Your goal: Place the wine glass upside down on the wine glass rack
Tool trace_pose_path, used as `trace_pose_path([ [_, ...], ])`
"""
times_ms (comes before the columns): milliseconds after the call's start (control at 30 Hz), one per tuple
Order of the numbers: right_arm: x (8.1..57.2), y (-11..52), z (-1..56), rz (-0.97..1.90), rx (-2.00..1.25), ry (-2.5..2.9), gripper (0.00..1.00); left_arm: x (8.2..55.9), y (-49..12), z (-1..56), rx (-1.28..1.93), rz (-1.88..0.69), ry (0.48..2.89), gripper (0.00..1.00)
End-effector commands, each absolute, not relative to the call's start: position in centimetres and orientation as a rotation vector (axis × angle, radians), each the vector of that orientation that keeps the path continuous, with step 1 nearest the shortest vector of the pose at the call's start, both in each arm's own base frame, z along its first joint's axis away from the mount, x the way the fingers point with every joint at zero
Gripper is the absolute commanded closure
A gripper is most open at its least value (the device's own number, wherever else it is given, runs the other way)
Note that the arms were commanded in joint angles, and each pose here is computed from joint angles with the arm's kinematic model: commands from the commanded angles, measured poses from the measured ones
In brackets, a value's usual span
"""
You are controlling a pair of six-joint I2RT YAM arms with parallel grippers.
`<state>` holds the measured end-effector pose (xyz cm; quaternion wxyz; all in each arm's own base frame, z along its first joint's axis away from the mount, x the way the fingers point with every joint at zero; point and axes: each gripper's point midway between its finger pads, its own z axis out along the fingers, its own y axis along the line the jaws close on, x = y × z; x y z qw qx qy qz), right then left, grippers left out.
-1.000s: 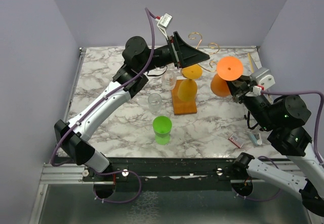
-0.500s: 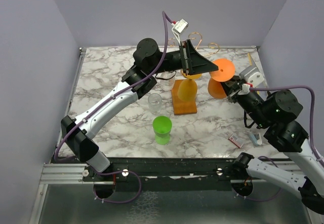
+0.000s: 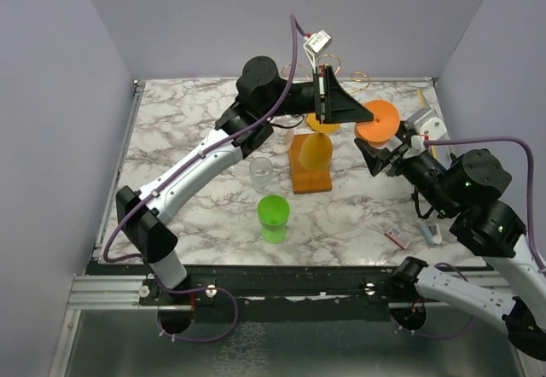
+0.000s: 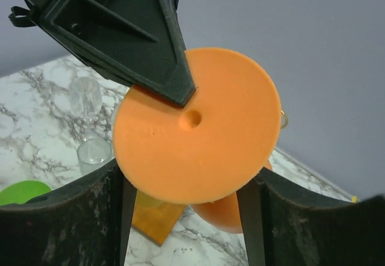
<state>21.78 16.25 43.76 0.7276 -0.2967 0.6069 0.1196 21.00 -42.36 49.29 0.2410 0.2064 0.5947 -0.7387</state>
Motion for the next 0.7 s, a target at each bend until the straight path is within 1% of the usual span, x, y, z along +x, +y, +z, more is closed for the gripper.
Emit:
trace_pose_path([
  [0,19.8,15.4,43.1,0.372,-0.597,1.415,0.28,20.9,-43.1,50.5,0.673,-2.019,1.532,1.00],
  [33,19.2,15.1,43.1,0.399,-0.584,1.426,0.24,21.1,-43.2,50.6,0.677,-2.010,1.530,1.00],
  [100,18.1,14.6,43.5,0.461,-0.548,1.442,0.21,21.4,-43.5,50.4,0.686,-2.003,1.530,1.00],
  [167,16.9,14.1,44.2,0.531,-0.501,1.443,0.20,21.7,-43.8,50.0,0.690,-2.004,1.533,1.00],
  [300,15.1,12.9,46.6,0.720,-0.295,1.412,0.20,22.0,-44.2,49.3,0.697,-2.017,1.543,1.00],
  [500,16.4,10.2,48.2,0.842,0.129,1.402,0.23,21.9,-44.3,49.2,0.710,-2.024,1.538,1.00],
  [667,18.2,9.6,48.5,0.838,0.305,1.385,0.24,21.7,-44.2,49.2,0.708,-2.035,1.540,1.00],
])
